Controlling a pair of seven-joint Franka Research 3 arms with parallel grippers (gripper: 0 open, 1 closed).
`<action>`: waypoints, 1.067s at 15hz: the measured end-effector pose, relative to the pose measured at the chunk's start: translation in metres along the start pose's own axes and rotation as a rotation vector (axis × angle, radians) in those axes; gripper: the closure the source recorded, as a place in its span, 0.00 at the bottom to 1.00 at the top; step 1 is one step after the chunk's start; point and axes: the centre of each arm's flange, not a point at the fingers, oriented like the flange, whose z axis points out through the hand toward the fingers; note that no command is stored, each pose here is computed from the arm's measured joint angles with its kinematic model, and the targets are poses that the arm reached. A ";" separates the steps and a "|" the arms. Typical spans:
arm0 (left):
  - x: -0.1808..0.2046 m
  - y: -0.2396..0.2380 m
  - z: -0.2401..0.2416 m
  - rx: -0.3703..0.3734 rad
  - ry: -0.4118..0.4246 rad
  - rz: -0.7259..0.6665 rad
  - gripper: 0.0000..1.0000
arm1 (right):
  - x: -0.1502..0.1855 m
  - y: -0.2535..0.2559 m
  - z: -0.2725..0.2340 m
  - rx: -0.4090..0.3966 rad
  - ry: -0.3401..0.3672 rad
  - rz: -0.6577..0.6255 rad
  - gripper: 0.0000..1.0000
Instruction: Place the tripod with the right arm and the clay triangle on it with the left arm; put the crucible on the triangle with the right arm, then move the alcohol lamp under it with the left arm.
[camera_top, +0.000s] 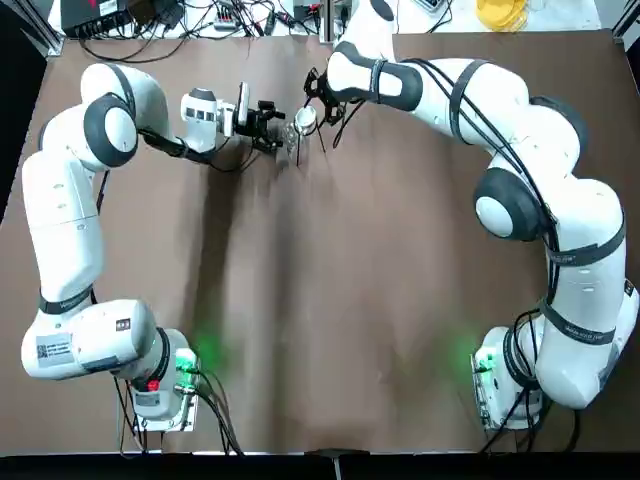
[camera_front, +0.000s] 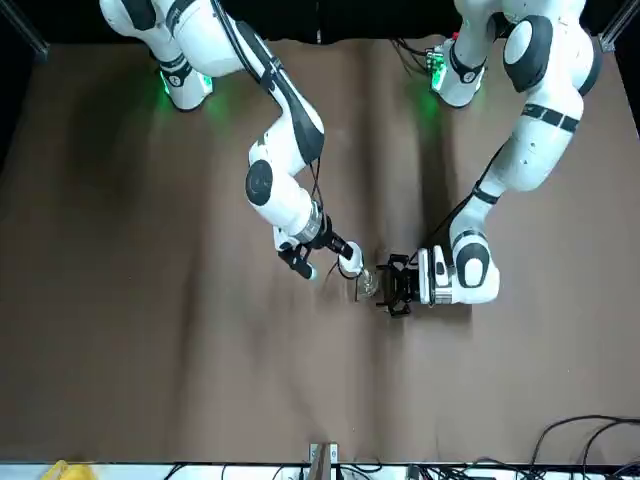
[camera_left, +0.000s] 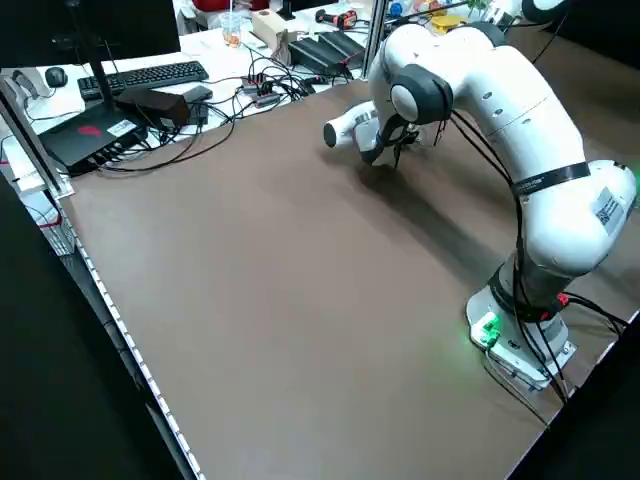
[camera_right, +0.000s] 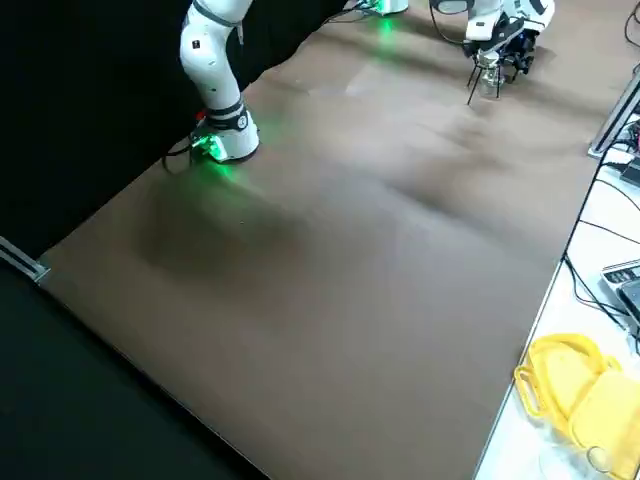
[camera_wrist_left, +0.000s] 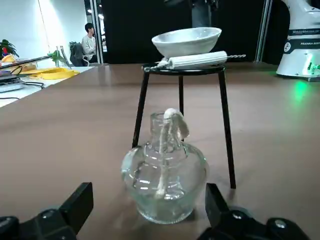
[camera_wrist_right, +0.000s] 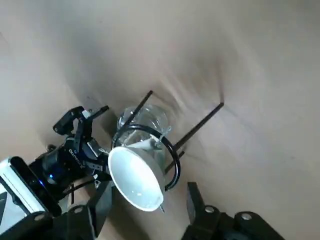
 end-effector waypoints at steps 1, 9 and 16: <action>-0.001 0.000 -0.003 0.000 0.001 0.001 0.01 | 0.002 -0.001 -0.003 0.005 0.006 -0.002 0.31; -0.003 0.000 -0.007 -0.007 0.001 -0.004 0.20 | 0.079 0.016 -0.092 -0.084 0.031 -0.100 0.32; -0.001 0.003 0.002 -0.023 0.001 -0.004 0.39 | 0.157 0.070 -0.215 -0.234 0.021 -0.287 0.32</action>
